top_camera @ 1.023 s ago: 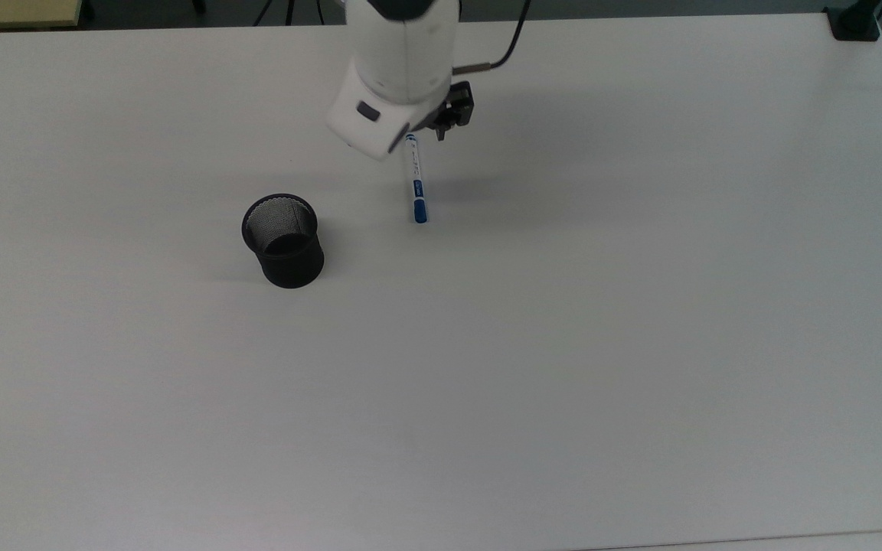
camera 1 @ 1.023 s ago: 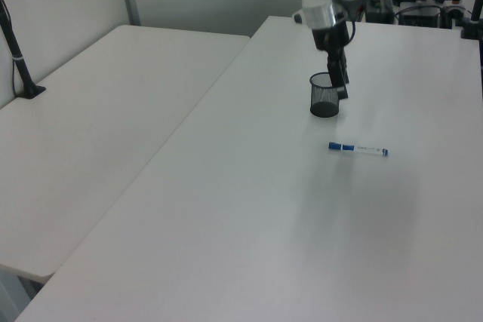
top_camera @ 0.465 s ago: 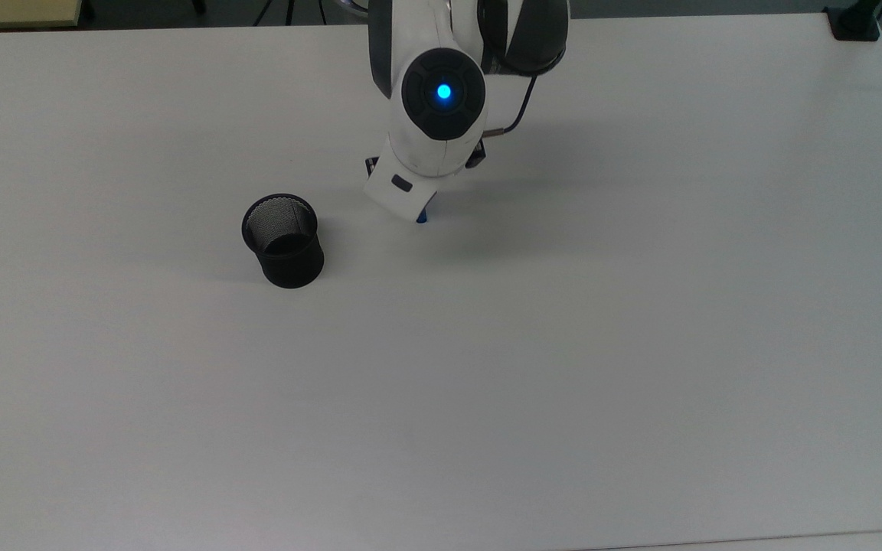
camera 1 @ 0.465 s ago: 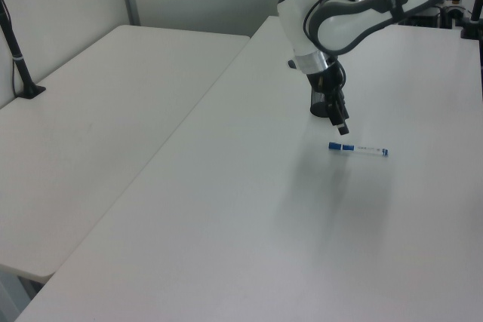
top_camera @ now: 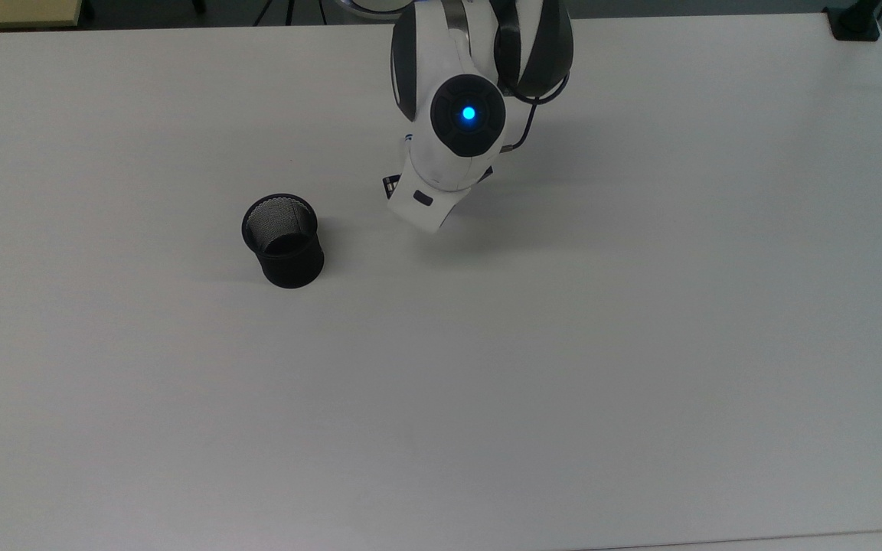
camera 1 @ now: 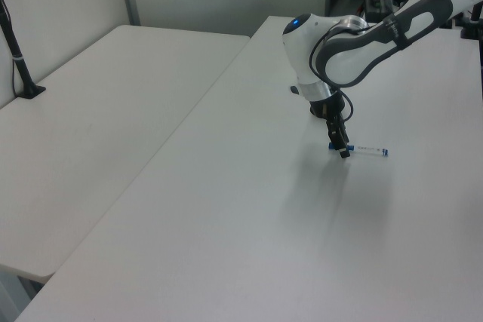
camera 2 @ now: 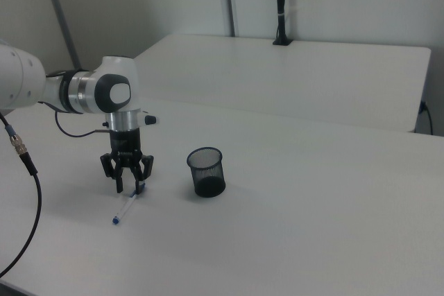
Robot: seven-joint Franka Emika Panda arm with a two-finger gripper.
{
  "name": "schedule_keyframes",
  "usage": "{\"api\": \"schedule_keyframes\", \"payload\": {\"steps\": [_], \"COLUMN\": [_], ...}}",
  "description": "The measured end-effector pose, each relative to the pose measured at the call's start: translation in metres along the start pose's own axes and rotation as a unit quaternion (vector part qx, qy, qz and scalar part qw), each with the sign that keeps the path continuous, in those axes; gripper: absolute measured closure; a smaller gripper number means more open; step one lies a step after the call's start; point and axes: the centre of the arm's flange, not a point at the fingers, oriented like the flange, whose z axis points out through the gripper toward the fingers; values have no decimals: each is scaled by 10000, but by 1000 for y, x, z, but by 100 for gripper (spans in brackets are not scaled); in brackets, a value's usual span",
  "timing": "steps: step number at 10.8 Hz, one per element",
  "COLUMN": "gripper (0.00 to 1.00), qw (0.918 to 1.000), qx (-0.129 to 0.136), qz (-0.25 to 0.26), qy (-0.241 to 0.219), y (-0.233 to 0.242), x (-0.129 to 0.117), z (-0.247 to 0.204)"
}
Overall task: Insert the marker
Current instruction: 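Close the gripper on the marker near its blue cap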
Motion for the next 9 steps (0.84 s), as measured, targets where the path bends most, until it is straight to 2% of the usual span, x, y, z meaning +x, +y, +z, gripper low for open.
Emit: {"api": "schedule_keyframes", "payload": {"steps": [1, 4, 6, 9], "gripper": [56, 77, 83, 83], "qw": [10000, 10000, 9999, 9998], "qx": [-22, -50, -52, -61], "qz": [-18, -18, -17, -17], "qy": [25, 79, 94, 161], "y": [-2, -1, 0, 0], "x": [1, 2, 2, 4], "z": [4, 5, 3, 0]}}
